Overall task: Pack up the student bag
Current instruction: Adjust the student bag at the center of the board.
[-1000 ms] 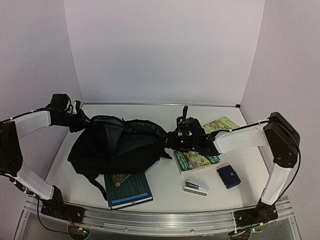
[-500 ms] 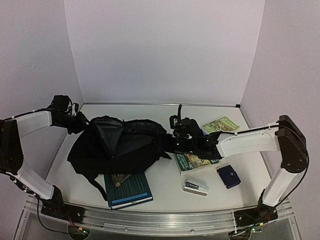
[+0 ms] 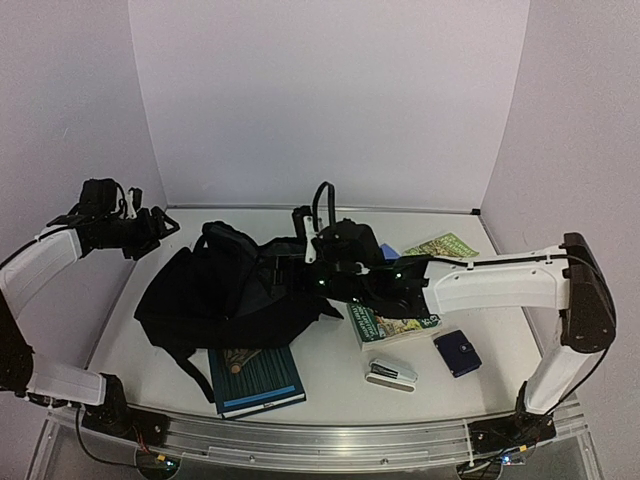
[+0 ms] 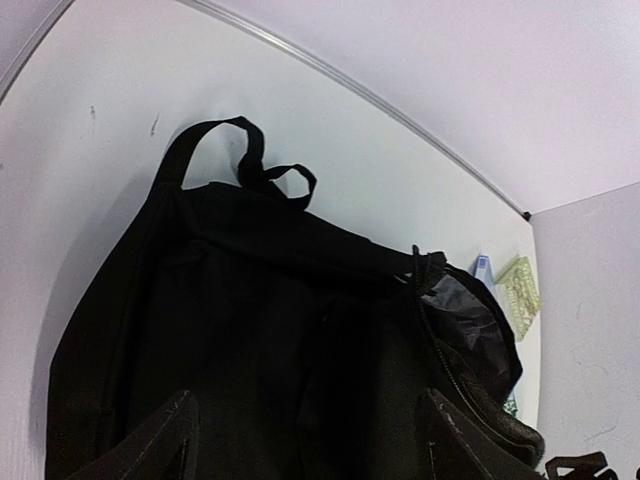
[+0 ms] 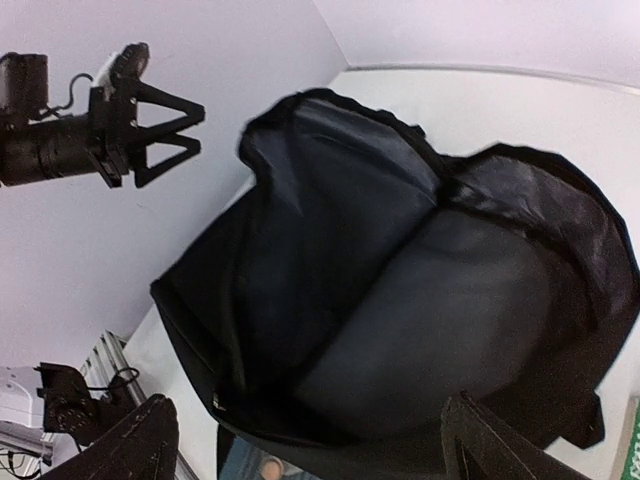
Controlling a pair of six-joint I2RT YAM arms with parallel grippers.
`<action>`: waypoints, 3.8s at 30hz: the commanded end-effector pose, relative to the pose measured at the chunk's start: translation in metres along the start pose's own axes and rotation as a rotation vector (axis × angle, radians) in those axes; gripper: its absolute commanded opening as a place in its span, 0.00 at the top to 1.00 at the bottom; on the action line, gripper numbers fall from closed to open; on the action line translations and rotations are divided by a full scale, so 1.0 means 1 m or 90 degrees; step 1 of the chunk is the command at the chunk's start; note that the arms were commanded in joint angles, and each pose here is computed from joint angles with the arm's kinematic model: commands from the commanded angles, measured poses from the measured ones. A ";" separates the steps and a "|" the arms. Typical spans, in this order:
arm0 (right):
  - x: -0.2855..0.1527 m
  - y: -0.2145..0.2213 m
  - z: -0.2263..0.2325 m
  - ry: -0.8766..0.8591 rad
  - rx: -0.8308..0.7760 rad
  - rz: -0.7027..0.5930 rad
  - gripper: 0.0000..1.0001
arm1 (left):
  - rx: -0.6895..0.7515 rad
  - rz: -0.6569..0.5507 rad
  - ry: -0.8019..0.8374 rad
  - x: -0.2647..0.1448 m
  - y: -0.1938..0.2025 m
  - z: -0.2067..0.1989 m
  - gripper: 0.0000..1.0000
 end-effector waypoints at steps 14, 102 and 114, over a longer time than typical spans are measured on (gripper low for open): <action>0.094 0.015 0.020 -0.087 -0.013 0.007 0.30 | -0.019 -0.018 0.129 -0.049 0.008 -0.034 0.20; 0.054 -0.048 -0.168 0.351 0.149 -0.029 1.00 | -0.034 -0.014 0.062 0.005 -0.002 -0.027 1.00; 0.039 -0.045 -0.212 0.424 0.230 -0.095 1.00 | -0.087 -0.090 0.006 -0.001 -0.040 0.025 1.00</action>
Point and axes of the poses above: each gripper's point midway between its finger pads, its own x axis out along the fingers, its own z axis along the line the jaws close on, y = z × x, the point moved 8 cm from there along -x, back along the fingers, and after that the axes turned 3 degrees about x, right-handed, at the moved point
